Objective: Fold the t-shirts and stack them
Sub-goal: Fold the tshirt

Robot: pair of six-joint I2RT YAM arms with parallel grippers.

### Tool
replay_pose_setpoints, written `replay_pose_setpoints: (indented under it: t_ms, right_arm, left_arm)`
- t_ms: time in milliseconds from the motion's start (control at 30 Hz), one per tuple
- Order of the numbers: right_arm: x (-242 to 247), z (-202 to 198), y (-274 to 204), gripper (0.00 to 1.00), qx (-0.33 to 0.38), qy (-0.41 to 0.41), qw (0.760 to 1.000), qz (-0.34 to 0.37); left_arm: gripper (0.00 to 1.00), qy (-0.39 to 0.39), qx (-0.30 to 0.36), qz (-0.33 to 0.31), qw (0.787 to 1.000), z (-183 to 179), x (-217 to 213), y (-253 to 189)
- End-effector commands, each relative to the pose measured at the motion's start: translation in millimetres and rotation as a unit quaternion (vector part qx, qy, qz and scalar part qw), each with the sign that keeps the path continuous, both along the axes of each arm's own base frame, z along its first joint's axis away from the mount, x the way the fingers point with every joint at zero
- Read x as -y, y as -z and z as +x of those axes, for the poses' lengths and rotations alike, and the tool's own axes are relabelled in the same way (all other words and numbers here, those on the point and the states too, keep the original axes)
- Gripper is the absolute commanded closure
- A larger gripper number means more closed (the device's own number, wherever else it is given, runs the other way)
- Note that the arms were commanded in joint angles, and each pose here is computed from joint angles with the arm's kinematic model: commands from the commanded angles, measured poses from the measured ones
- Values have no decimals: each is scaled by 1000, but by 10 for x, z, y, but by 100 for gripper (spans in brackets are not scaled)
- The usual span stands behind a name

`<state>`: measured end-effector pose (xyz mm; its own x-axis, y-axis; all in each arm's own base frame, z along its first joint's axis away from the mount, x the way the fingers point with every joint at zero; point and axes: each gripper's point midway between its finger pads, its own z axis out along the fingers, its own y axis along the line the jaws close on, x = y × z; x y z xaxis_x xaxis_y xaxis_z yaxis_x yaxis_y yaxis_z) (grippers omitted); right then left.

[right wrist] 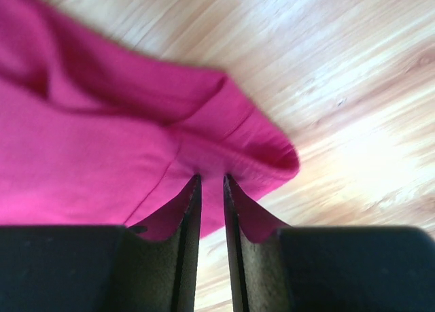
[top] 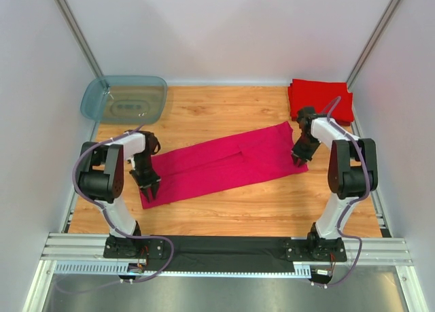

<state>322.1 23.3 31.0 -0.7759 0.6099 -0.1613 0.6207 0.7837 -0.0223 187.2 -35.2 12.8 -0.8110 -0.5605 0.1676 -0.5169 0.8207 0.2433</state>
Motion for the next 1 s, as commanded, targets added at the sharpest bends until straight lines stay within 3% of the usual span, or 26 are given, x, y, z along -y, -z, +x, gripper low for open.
replay_pose_setpoints:
  t_ms: [0, 100, 300, 467, 567, 733, 967]
  right_arm:
    - [228, 194, 51, 80, 16, -4, 999, -43]
    - [358, 268, 77, 80, 10, -5, 998, -63]
    - [631, 530, 31, 79, 27, 2, 995, -94]
    - [742, 896, 37, 78, 45, -10, 995, -92]
    - [679, 1065, -97, 75, 58, -14, 995, -76]
    - [526, 997, -412, 70, 73, -19, 996, -55]
    - [207, 661, -512, 61, 90, -10, 996, 16]
  left_arm:
    - [66, -33, -7, -26, 999, -99, 133, -8]
    - [66, -42, 38, -73, 996, 12, 326, -287]
    - [65, 28, 178, -88, 980, 653, 347, -932]
    - [65, 82, 185, -105, 974, 918, 386, -854]
    - [65, 79, 145, -101, 981, 931, 380, -595]
    - [66, 66, 99, -78, 990, 818, 311, -232]
    - [67, 53, -27, 31, 998, 377, -86, 23]
